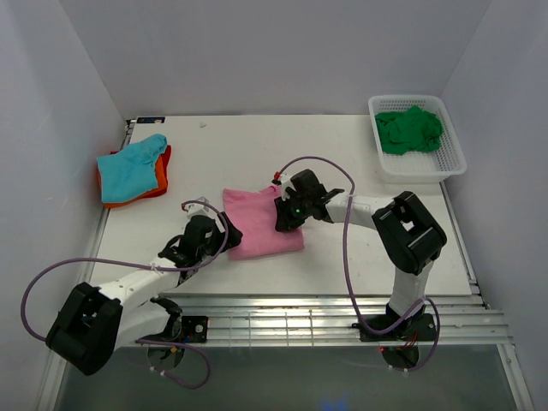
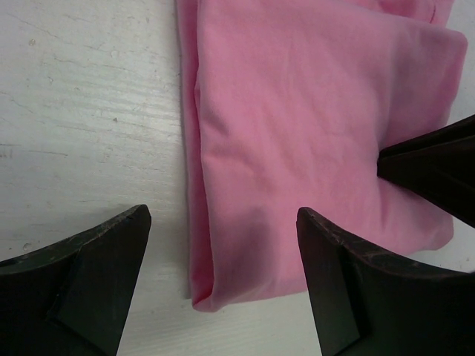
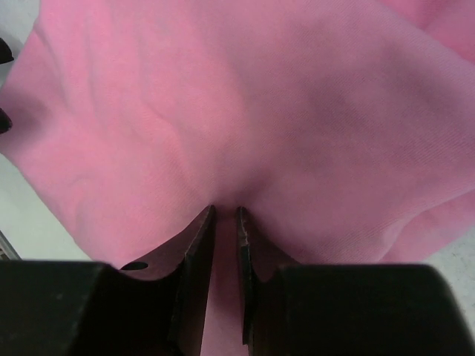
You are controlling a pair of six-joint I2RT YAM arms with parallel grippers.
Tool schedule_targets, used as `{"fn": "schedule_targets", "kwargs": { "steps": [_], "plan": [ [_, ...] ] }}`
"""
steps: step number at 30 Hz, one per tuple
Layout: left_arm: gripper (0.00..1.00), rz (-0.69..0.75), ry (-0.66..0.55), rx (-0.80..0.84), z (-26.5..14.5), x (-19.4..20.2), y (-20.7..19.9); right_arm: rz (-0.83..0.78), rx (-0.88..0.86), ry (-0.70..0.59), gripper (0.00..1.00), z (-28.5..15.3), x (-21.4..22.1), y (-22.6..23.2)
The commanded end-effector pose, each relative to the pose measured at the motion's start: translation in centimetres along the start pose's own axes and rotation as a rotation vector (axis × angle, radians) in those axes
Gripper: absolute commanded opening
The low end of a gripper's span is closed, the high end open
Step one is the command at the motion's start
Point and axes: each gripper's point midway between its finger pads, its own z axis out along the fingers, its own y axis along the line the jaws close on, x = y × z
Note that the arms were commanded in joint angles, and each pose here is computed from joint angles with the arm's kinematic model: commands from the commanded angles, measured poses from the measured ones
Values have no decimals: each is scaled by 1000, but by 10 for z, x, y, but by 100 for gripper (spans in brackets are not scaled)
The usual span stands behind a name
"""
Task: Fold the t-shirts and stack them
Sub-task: Fold the tshirt
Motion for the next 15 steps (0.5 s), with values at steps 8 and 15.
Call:
{"fn": "schedule_targets", "kwargs": {
  "steps": [8, 15],
  "plan": [
    [90, -14, 26, 19, 11, 18, 8, -24, 87, 7, 24, -7, -8, -11],
    [90, -19, 21, 53, 16, 24, 9, -27, 91, -7, 24, -12, -14, -9]
  ]
}}
